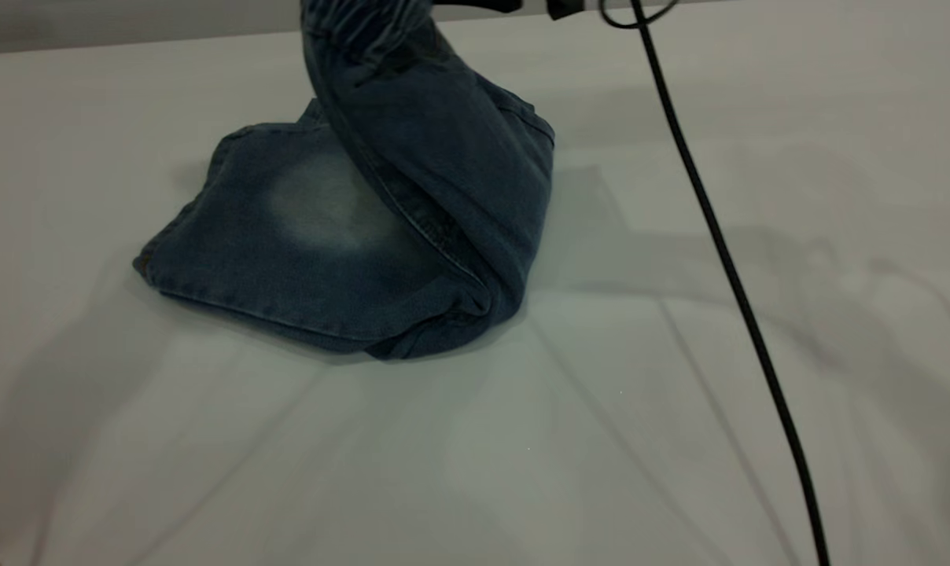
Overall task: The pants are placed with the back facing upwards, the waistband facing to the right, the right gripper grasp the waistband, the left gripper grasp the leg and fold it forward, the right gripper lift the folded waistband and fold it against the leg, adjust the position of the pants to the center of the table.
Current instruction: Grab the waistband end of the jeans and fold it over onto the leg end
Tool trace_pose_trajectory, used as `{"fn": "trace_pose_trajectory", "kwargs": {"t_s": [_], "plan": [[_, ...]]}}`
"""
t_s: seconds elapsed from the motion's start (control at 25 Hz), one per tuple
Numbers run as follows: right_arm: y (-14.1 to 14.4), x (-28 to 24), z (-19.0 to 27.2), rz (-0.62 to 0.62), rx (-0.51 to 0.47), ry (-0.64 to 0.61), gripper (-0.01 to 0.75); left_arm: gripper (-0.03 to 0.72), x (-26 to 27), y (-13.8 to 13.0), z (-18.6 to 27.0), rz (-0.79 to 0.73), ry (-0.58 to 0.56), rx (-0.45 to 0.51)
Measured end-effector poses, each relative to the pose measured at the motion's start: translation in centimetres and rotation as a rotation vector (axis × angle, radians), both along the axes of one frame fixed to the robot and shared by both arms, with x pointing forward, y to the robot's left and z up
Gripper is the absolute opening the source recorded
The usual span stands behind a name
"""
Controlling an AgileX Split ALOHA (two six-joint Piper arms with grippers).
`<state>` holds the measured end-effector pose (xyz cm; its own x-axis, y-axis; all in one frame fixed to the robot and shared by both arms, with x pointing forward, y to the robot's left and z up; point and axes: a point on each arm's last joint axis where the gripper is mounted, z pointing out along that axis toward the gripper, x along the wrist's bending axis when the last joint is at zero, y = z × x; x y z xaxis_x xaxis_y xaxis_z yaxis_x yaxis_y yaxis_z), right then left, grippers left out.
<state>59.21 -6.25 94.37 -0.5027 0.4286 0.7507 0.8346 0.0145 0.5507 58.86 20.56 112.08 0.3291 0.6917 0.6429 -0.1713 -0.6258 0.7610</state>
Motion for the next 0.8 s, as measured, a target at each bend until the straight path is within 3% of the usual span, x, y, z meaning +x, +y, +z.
{"fn": "trace_pose_trajectory", "kwargs": {"t_s": [0.32,0.8], "plan": [[2.8,0.9,-1.3,-0.082,-0.14,-0.067,0.09,0.405,-2.3,0.6,3.4,0.012,-0.055,-0.096],[6.6,1.1,-4.9,0.024,-0.117,-0.035,0.09,0.405,-3.0,0.8,4.3,0.011,-0.079,-0.108]]}}
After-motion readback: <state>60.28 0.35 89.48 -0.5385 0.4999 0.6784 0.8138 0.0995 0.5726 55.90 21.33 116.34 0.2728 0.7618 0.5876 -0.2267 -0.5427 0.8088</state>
